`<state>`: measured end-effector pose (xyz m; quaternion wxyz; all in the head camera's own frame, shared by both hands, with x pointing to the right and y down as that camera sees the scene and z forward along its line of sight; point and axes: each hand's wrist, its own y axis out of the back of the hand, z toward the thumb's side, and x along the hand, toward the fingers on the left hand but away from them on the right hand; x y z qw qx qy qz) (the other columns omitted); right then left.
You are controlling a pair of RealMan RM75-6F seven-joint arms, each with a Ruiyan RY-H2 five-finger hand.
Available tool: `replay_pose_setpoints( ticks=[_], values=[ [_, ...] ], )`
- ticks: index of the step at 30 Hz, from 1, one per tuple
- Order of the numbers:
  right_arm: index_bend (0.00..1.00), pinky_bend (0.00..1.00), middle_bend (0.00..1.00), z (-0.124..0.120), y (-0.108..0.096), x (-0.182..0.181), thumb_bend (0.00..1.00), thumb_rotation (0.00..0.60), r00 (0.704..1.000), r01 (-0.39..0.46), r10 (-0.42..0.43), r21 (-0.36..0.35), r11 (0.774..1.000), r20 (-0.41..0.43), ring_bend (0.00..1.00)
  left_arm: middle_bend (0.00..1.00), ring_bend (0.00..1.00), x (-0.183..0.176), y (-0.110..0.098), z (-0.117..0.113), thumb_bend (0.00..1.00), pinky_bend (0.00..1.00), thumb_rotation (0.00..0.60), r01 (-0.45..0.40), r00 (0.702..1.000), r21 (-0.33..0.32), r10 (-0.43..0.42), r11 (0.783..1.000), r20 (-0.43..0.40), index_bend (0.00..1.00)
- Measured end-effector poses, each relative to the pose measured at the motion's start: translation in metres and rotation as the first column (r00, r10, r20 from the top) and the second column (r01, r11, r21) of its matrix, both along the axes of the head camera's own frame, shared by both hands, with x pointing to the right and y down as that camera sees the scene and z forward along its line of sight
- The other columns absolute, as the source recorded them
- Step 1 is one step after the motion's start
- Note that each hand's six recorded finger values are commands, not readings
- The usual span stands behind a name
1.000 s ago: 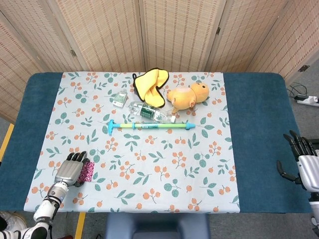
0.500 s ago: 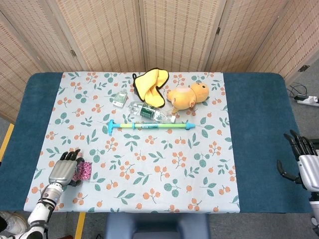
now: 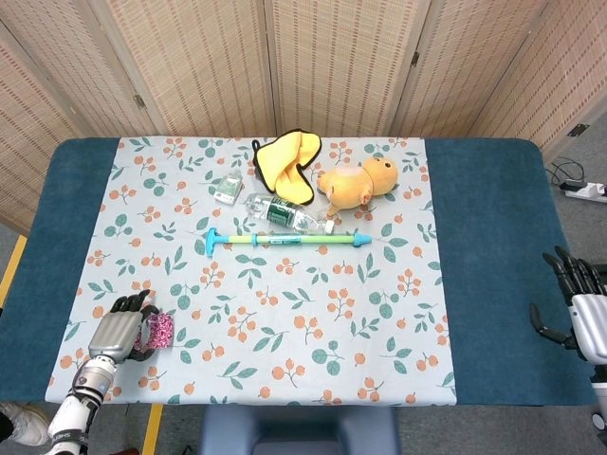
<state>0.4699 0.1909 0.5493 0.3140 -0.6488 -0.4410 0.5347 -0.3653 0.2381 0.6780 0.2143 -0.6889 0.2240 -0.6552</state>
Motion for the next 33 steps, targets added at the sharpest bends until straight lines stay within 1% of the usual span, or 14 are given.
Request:
replay_pose_setpoints(
  ticks=[5, 9, 16, 20, 26, 33],
  values=[
    [0.0, 0.0, 0.0, 0.0, 0.0, 0.0, 0.52, 0.402, 1.0, 0.001, -0.001, 0.0, 1.0, 0.003, 0.0, 0.0, 0.0, 0.001, -0.003, -0.004, 0.29, 0.0, 0.6, 0.008, 1.0, 0.025, -0.008, 1.0, 0.0, 0.28],
    [0.0, 0.0, 0.0, 0.002, -0.001, -0.001, 0.52, 0.401, 1.0, 0.003, -0.003, -0.002, 1.0, 0.004, 0.0, 0.0, 0.0, -0.012, -0.005, -0.008, 0.29, 0.0, 0.6, 0.042, 0.998, 0.039, -0.043, 0.998, 0.035, 0.28],
    [0.0, 0.0, 0.0, 0.004, -0.003, -0.003, 0.52, 0.399, 1.0, 0.012, -0.012, -0.006, 1.0, 0.008, 0.0, 0.0, 0.0, -0.042, 0.006, -0.008, 0.29, 0.0, 0.6, 0.102, 0.988, 0.013, -0.103, 0.995, 0.118, 0.27],
    [0.0, 0.0, 0.0, 0.004, -0.003, -0.005, 0.52, 0.401, 1.0, 0.014, -0.014, -0.007, 1.0, 0.008, 0.0, 0.0, 0.0, -0.053, 0.013, -0.007, 0.29, 0.0, 0.6, 0.133, 0.98, -0.002, -0.131, 0.991, 0.147, 0.27],
    [0.0, 0.0, 0.0, 0.005, -0.003, -0.005, 0.52, 0.4, 1.0, 0.014, -0.014, -0.009, 1.0, 0.008, 0.0, 0.0, 0.0, -0.056, 0.016, -0.004, 0.29, 0.0, 0.6, 0.136, 0.979, -0.014, -0.132, 0.991, 0.158, 0.26],
    [0.0, 0.0, 0.0, 0.004, -0.002, -0.005, 0.52, 0.401, 1.0, 0.01, -0.01, -0.009, 1.0, 0.008, 0.0, 0.0, 0.0, -0.056, 0.013, -0.002, 0.29, 0.0, 0.6, 0.126, 0.979, -0.018, -0.122, 0.992, 0.164, 0.25]
  ],
)
